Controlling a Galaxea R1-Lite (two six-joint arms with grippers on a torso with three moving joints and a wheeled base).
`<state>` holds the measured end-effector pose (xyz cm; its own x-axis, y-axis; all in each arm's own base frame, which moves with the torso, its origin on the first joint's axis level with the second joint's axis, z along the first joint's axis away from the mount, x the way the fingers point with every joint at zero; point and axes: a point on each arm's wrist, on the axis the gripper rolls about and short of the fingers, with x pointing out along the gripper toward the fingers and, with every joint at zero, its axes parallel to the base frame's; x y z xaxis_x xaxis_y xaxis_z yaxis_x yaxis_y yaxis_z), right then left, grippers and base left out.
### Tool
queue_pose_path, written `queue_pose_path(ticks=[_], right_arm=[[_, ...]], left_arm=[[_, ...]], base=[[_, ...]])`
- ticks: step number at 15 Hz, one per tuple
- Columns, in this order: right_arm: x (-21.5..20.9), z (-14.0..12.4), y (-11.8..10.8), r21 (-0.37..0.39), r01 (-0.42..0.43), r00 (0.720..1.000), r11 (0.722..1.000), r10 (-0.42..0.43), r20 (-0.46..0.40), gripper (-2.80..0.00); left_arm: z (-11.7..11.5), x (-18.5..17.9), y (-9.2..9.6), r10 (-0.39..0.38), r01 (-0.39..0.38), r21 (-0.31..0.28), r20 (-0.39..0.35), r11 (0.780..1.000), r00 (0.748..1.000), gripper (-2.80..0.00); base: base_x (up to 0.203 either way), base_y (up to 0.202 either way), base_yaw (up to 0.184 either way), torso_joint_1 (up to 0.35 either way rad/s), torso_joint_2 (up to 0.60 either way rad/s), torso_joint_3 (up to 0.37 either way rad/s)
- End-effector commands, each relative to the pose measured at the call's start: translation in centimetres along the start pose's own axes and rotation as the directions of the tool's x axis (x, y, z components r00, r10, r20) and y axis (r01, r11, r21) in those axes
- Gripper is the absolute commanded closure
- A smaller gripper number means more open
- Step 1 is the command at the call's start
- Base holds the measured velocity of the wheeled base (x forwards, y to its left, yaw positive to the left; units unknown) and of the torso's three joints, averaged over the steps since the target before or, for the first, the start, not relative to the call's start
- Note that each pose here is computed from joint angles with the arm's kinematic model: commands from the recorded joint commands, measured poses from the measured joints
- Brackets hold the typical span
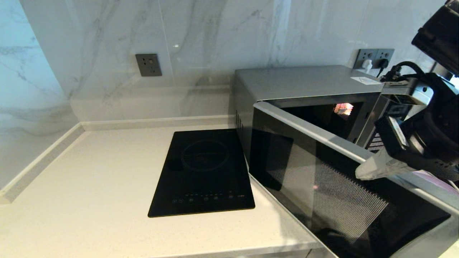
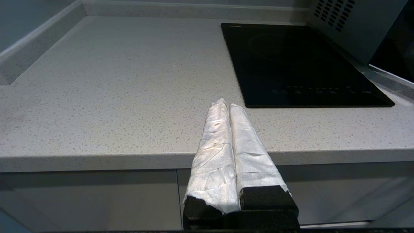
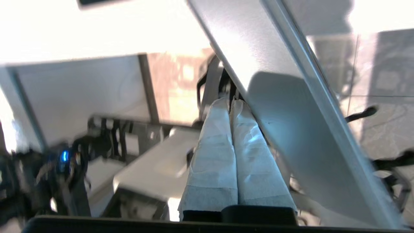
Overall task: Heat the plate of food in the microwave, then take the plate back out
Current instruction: Close the microwave oven
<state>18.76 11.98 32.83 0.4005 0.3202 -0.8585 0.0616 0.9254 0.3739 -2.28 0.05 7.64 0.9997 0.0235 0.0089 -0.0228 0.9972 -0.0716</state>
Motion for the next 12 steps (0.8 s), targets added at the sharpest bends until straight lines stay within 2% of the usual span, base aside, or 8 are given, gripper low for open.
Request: queue_pose_path(ticks=[1,7,12], right_arm=[[-0.4,0.8,-1.6,0.051,0.022,0.999,0.998,-0.023,0.035,0.0],[1.4,4.4,-4.5,0.141,0.052,0.988,0.989,-0.071,0.136,0.0],[1.9,7.3,-6.5,0.192,0.039,0.964,0.981,-0.088,0.25,0.0]], left_arm=[[0.0,0.0,0.0,0.001,-0.001,-0.001,-0.001,1.0,1.0,0.0],[0.0,0.0,0.0,0.001,-0.001,-0.001,-0.001,1.0,1.0,0.0],[0.0,0.0,0.0,0.001,-0.001,-0.001,-0.001,1.0,1.0,0.0]], base=[[0.0,0.0,0.0,0.0,0.0,0.0],[0.0,0.0,0.0,0.0,0.0,0.0],[0.0,0.0,0.0,0.0,0.0,0.0]])
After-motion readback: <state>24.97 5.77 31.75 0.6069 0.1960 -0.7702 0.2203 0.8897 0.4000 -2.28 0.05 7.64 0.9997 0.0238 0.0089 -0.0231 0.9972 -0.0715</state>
